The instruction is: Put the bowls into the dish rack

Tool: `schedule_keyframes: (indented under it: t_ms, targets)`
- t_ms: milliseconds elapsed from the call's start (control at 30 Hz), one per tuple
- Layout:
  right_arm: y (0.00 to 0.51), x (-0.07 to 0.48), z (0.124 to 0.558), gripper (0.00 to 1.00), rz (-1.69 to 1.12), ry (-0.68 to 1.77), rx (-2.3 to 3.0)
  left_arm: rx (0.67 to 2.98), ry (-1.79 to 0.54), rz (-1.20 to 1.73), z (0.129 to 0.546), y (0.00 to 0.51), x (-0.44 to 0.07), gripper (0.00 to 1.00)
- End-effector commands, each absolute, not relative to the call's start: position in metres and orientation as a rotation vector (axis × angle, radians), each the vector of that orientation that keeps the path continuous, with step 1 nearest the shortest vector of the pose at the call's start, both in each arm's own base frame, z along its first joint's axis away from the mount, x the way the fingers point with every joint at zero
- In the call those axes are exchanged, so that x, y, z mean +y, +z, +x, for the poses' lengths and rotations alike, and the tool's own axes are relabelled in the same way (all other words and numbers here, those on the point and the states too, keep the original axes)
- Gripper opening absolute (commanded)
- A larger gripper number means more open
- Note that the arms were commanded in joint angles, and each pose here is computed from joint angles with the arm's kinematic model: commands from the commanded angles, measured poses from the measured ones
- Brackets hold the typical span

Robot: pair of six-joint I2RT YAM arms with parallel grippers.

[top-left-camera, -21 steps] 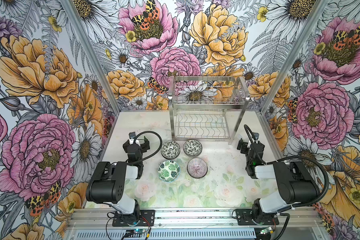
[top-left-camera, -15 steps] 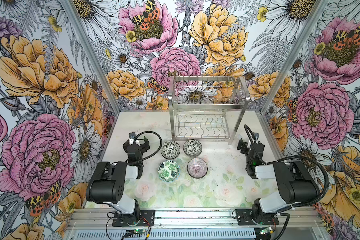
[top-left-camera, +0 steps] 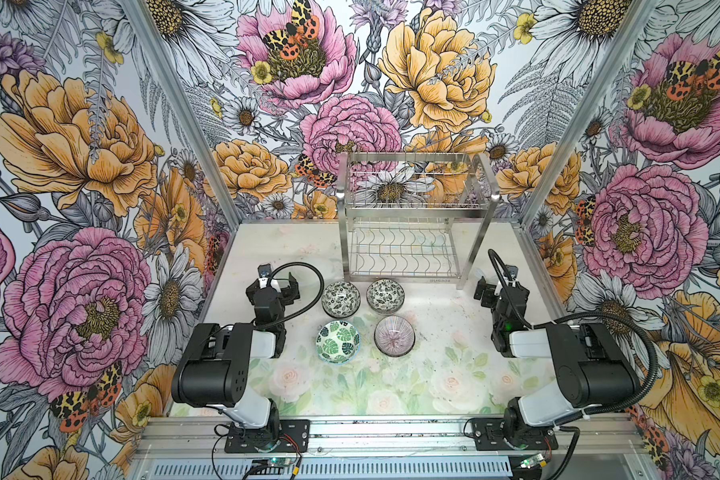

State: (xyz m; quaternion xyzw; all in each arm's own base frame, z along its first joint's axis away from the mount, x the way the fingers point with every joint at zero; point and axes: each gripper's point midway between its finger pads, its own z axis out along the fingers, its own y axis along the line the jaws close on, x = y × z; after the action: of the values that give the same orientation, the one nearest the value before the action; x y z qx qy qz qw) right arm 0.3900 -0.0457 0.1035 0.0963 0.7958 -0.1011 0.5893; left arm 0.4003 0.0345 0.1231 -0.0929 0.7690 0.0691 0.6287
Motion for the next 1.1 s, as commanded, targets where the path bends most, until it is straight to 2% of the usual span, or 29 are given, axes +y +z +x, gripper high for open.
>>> schedule_keyframes:
  t_ms: [0, 467, 633, 800, 933, 1067]
  targets:
    - [0.114, -0.046, 0.394, 1.00, 0.238, -0.227, 1.814, 1.737, 0.134, -0.210, 0.402, 0.130, 0.034, 0.99]
    - [0.124, -0.044, 0.394, 1.00, 0.226, -0.230, 1.812, 1.727, 0.178, -0.268, 0.397, 0.139, 0.042, 0.99]
    - [0.168, -0.040, 0.386, 1.00, 0.226, -0.300, 1.791, 1.690, 0.283, -0.334, 0.381, 0.187, 0.046, 0.99]
    - [0.231, -0.017, 0.374, 1.00, 0.207, -0.305, 1.730, 1.707, 0.300, -0.305, 0.369, 0.244, 0.025, 0.99]
    - [0.268, 0.015, 0.362, 1.00, 0.149, -0.193, 1.731, 1.761, 0.184, -0.299, 0.355, 0.266, 0.005, 0.99]
    - [0.280, 0.058, 0.357, 0.98, 0.039, -0.036, 1.818, 1.868, 0.043, -0.237, 0.347, 0.260, -0.024, 0.99]
